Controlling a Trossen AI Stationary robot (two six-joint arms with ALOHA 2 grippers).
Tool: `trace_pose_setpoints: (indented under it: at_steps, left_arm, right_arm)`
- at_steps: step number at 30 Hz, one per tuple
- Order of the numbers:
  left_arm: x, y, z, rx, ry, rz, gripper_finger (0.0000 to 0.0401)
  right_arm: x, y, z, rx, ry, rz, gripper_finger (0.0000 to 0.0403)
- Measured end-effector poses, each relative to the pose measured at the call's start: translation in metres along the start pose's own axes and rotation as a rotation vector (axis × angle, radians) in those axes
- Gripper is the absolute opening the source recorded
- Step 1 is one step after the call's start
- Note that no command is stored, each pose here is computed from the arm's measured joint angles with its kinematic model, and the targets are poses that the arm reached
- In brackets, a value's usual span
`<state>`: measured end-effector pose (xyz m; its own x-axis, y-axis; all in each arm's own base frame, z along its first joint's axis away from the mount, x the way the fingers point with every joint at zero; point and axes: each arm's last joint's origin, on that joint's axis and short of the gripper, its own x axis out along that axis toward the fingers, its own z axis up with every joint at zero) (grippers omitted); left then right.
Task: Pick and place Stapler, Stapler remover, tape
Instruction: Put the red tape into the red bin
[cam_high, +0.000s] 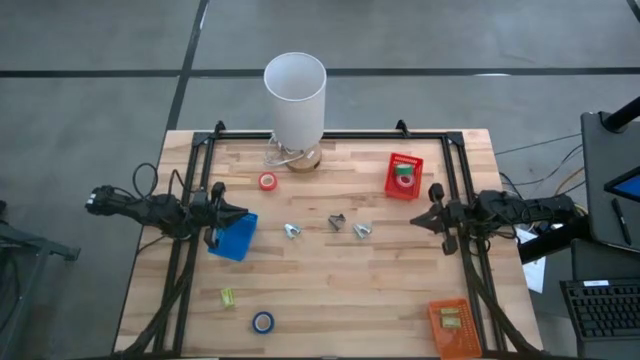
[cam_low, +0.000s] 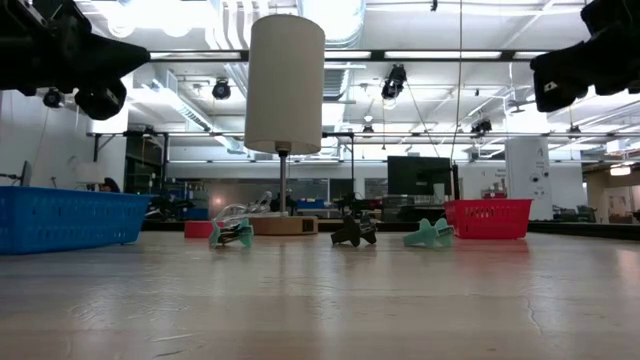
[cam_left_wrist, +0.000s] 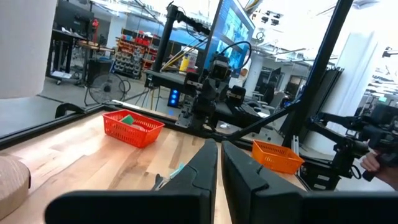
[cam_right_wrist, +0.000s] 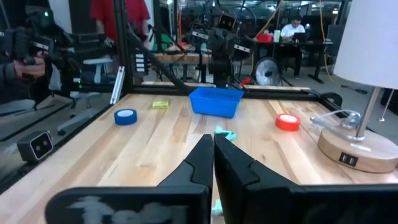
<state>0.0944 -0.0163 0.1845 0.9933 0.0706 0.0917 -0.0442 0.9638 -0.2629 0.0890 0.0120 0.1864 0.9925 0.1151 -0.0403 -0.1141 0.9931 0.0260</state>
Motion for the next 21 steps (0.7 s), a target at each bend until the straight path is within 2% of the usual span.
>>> trace_pose_setpoints:
  at_steps: [5, 11, 21]
  left_arm:
    - [0.0000, -0.0002, 0.0007, 0.000, -0.008, -0.002, 0.0026]
    - [0.0000, -0.0001, 0.0006, 0.032, -0.007, -0.001, 0.0026]
    - [0.0000, -0.0001, 0.0004, 0.039, -0.006, -0.001, 0.0026]
  right_arm:
    - [0.0015, 0.0001, -0.0029, 0.005, 0.033, 0.002, 0.0009]
    - [0.0015, 0.0001, -0.0029, 0.093, 0.033, 0.001, 0.0008]
    - [0.0002, 0.0001, -0.0004, 0.082, 0.002, 0.003, 0.0008]
